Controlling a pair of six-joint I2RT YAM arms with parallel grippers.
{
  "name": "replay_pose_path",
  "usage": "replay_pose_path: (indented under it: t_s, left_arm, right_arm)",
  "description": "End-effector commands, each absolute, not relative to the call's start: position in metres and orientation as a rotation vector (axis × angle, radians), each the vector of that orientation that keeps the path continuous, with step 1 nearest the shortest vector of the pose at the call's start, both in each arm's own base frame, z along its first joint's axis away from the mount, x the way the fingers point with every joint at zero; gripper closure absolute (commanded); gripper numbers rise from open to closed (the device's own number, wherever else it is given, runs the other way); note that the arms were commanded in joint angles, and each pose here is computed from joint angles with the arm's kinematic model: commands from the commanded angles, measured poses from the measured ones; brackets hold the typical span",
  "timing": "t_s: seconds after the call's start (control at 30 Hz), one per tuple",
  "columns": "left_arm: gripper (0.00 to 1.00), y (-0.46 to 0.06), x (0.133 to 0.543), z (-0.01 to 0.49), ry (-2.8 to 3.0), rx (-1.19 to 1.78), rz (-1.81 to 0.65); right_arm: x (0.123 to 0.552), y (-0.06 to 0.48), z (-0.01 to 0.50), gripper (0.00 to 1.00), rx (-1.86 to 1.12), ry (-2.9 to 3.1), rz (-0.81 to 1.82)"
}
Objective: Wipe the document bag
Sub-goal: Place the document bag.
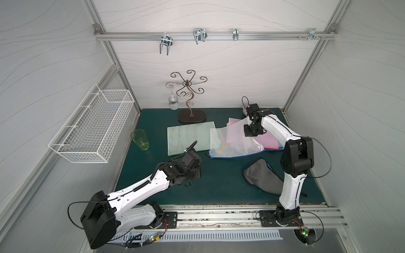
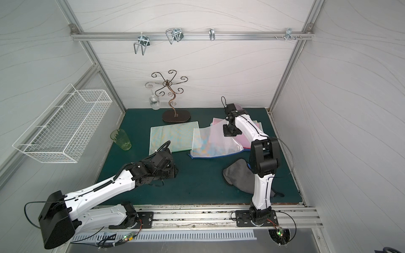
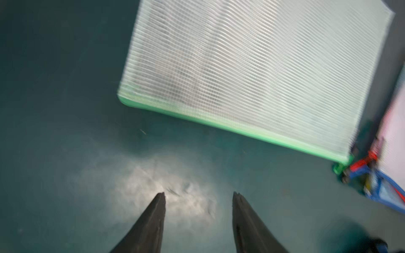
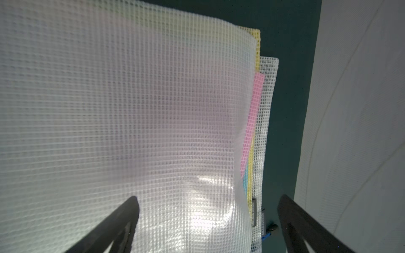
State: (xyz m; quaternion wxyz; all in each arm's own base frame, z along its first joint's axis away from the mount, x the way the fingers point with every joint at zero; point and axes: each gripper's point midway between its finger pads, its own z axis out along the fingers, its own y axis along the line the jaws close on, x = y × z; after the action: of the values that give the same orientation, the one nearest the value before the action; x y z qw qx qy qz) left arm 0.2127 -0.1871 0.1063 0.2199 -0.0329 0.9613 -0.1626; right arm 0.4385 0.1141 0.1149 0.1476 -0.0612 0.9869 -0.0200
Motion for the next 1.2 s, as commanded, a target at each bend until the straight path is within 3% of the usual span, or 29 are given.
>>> replay_pose_path:
  t_s: [0.0,0.27,0.6,0.97,1.0,1.1,1.17]
  left_arm:
    - [0.57,-0.181,0.224,0.127,2.623,-0.092,-0.404]
    - [0.57,-0.171,0.242,0.135,2.624,-0.120,-0.367]
    - [0.57,-0.177,0.267,0.131,2.651,-0.117,-0.371]
    - [0.57,-0.179,0.277,0.123,2.691,-0.121,-0.387]
    - [0.57,-0.179,0.277,0.122,2.695,-0.122,-0.386]
    - [0.57,-0.177,0.277,0.121,2.695,-0.127,-0.384]
    - [0.57,-0.175,0.277,0.119,2.697,-0.135,-0.383]
  right_arm:
    - [0.457,0.081,0.111,1.00,-0.239,2.849,-0.242]
    - [0.495,0.038,0.090,1.00,-0.360,2.818,-0.488]
    - [0.517,-0.019,0.074,1.00,-0.282,2.820,-0.600]
    - [0.526,-0.017,0.060,1.00,-0.369,2.815,-0.570]
    - [0.525,-0.018,0.059,0.93,-0.369,2.815,-0.575]
    - [0.527,-0.021,0.065,0.56,-0.340,2.798,-0.610]
    - [0.528,-0.025,0.068,0.38,-0.319,2.787,-0.646]
